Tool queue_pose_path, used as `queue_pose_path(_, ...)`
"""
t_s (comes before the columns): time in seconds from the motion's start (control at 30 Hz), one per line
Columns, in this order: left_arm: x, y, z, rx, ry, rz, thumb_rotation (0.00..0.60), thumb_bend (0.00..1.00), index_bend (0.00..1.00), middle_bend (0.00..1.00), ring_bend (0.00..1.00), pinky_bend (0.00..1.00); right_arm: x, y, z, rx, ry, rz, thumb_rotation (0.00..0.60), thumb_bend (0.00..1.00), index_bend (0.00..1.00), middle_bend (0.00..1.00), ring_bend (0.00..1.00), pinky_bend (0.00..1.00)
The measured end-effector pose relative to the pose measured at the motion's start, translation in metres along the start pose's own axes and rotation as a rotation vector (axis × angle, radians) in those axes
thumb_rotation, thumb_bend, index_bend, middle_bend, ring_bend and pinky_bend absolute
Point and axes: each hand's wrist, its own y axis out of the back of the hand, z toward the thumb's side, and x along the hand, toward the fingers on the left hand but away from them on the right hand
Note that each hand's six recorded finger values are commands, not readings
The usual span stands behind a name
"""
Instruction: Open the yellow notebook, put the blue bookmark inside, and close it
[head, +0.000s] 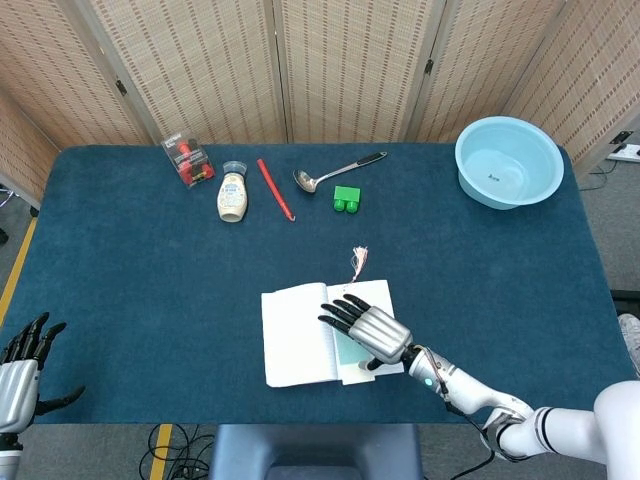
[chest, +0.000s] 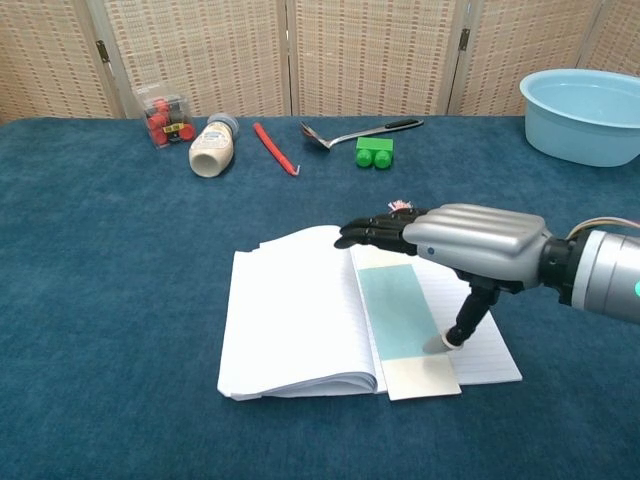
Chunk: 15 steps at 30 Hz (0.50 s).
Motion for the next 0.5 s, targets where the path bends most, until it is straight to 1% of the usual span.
queue_pose_path(0.13, 0.001, 0.000, 0.002, -0.003, -0.008, 0.001, 0.600, 0.07, 0.15, 0.04, 0.04, 0.14, 0.002, -0.005, 0.010, -0.013, 0.013, 0.014, 0.600, 0.00, 0.00, 0.00, 0.00, 0.00)
queue_pose_path(0.3, 0.000, 0.001, 0.000, -0.004, -0.003, 0.003, 0.600, 0.07, 0.15, 0.04, 0.04, 0.14, 0.005, -0.011, 0.019, -0.005, 0.026, 0.025, 0.600, 0.00, 0.00, 0.00, 0.00, 0.00)
queue_pose_path(0.5, 0.000, 0.000, -0.001, -0.005, -0.001, 0.000, 0.600, 0.07, 0.15, 0.04, 0.04, 0.14, 0.008, -0.018, 0.023, 0.017, 0.028, 0.033, 0.600, 0.00, 0.00, 0.00, 0.00, 0.00)
